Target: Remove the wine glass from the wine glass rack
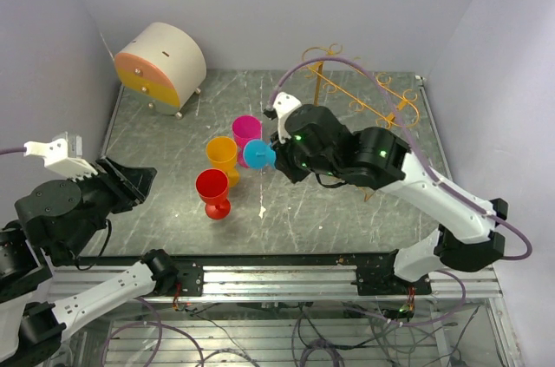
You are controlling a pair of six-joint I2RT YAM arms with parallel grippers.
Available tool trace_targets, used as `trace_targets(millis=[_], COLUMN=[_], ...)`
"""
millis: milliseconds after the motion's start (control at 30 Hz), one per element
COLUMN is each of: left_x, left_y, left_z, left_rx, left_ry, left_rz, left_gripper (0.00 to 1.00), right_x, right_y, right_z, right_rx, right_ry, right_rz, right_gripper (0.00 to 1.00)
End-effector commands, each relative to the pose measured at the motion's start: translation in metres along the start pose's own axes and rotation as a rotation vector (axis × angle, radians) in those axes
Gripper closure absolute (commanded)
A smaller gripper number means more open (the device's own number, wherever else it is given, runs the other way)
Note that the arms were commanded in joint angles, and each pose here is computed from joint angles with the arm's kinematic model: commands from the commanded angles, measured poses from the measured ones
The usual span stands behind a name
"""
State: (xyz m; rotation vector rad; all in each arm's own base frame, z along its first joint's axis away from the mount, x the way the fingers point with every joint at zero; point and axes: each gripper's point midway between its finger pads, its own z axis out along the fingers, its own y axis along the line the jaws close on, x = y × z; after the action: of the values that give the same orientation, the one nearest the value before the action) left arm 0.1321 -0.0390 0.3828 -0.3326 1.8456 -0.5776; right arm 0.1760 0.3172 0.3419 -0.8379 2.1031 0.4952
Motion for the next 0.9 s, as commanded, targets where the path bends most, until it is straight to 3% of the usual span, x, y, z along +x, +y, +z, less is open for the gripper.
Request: trace_targets(millis=[0,467,867], left_x=[0.007,0.029,0.040], left_y=[0.012,0.024,0.031], left_z=[0.007,0.009,0.008], left_rx=[-0.064,-0.072,-0.077], left_ry=[0.004,0.051,0.075], left_rz=[0.050,0.053,0.054], left_gripper=[0.46,0.47,0.47], right_x=[0.038,0.092,0.105], right_y=[-0.001,0.026,0.035], right_z=[0.036,0.117,0.160], right_rx=[0.040,-0.084,-0.087], right_ry=[0.166,0.335,0.413], right_rz=[-0.053,-0.091,-0.129], right_gripper=[1.00,1.00,1.00])
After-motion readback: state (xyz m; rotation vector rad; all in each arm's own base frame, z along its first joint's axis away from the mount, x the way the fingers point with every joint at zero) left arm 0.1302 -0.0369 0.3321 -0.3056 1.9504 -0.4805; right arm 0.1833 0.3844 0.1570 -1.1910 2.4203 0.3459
